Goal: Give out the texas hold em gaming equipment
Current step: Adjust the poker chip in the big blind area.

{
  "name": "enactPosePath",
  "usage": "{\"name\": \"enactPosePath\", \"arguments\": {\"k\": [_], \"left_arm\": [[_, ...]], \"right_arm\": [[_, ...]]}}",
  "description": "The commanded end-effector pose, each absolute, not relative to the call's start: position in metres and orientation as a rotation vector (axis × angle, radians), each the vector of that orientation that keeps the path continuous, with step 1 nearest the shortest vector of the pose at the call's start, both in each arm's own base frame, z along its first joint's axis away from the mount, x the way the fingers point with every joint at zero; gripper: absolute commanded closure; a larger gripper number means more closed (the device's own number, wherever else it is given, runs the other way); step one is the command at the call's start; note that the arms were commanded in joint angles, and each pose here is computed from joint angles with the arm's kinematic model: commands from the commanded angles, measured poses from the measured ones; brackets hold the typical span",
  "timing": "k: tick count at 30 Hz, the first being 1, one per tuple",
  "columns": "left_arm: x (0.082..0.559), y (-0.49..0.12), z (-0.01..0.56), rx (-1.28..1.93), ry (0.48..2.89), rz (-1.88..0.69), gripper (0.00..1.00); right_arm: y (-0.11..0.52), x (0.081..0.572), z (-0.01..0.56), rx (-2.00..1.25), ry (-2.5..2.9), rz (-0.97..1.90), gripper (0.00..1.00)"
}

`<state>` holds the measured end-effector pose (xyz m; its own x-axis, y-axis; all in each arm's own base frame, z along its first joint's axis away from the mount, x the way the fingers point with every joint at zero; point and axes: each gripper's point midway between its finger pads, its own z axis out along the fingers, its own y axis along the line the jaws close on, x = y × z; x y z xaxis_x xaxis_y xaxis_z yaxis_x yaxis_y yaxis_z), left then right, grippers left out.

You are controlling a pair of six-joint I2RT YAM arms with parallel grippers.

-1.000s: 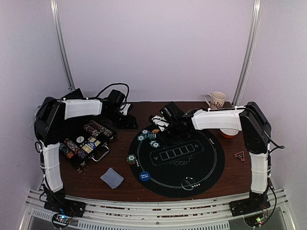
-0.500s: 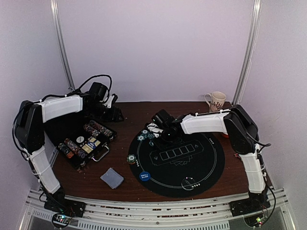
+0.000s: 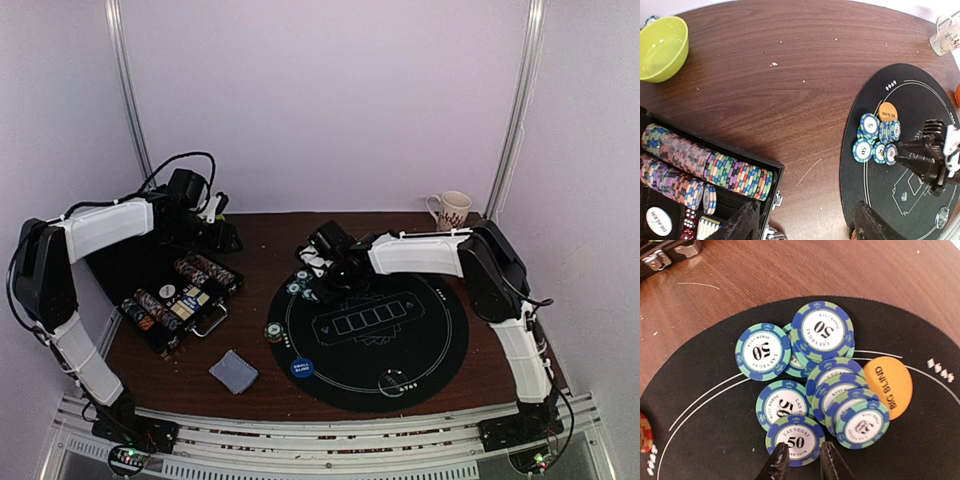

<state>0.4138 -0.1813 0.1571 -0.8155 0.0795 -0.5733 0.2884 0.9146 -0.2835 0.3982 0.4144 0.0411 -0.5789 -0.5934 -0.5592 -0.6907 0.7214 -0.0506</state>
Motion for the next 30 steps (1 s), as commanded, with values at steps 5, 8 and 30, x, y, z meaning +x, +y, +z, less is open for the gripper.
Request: {"name": "enactPosePath", "arguments": {"k": [5, 8, 30], "left_arm": [[0.396, -0.165, 0.194, 0.331, 2.416, -0.407, 0.32], [0.386, -0.165, 0.205, 0.364, 2.409, -0.415, 0.32], [0.223, -0.257, 0.294, 1.593, 1.324, -0.474, 0.02]], "right_arm": [[0.402, 0.391, 0.182, -0.954, 2.12, 0.309, 0.57], [0.388, 0.385, 0.215, -0.94, 2.059, 0.304, 0.34], [0.266, 0.324, 0.27, -0.711, 1.964, 0.415, 0.0]]}}
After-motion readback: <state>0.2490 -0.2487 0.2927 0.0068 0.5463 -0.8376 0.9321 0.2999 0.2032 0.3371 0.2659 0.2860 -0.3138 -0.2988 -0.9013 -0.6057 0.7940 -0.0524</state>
